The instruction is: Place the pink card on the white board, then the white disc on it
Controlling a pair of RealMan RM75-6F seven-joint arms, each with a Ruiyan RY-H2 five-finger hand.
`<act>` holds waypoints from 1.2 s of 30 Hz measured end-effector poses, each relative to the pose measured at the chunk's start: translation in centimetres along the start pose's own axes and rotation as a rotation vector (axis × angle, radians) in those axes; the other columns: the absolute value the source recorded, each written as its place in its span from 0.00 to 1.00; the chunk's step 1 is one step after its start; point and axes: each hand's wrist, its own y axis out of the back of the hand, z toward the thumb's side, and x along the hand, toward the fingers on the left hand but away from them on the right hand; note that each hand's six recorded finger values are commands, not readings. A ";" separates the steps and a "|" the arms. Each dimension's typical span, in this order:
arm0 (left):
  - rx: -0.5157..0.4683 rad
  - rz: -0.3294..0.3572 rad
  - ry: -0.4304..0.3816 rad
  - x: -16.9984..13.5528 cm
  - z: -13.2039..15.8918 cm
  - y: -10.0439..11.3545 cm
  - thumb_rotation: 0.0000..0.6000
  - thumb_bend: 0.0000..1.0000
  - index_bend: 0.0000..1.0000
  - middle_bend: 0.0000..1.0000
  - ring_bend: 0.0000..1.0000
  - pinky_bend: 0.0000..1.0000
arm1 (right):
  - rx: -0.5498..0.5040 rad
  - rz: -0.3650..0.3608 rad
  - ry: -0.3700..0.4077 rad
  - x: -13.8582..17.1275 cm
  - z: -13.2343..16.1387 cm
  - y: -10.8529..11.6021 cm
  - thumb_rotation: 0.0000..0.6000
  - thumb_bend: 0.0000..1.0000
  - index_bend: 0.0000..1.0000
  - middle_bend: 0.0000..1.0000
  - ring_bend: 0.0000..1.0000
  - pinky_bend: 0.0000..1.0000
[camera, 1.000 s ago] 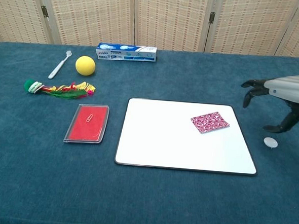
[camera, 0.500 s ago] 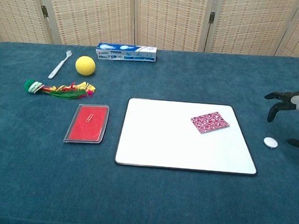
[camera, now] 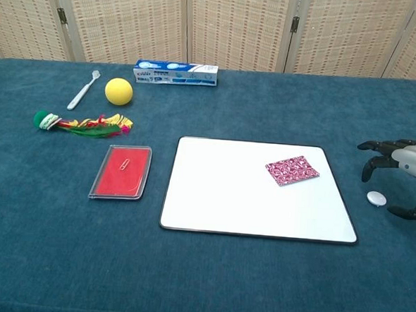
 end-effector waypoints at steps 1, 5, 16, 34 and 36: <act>0.000 0.000 0.000 0.0 0.0 0.0 1.00 0.17 0.08 0.00 0.00 0.19 | 0.001 -0.001 0.000 0.1 0.0 -0.1 1.00 0.26 0.32 0.00 0.00 0.00; 0.002 -0.001 -0.002 -0.1 0.0 0.0 1.00 0.17 0.08 0.00 0.00 0.19 | -0.001 -0.003 -0.003 0.1 -0.1 -0.2 1.00 0.26 0.32 0.00 0.00 0.00; 0.005 -0.004 0.006 0.0 -0.2 -0.1 1.00 0.17 0.08 0.00 0.00 0.19 | -0.006 0.010 -0.013 -0.4 -0.4 -0.9 1.00 0.28 0.34 0.00 0.00 0.00; 0.013 -0.013 0.023 0.4 -0.5 -0.3 1.00 0.17 0.08 0.00 0.00 0.19 | 0.003 -0.004 -0.007 -0.7 -0.2 -1.3 1.00 0.35 0.46 0.04 0.00 0.00; 0.013 -0.013 0.023 0.4 -0.5 -0.3 1.00 0.17 0.08 0.00 0.00 0.19 | 0.001 -0.013 -0.003 -0.7 -0.1 -1.0 1.00 0.35 0.46 0.04 0.00 0.00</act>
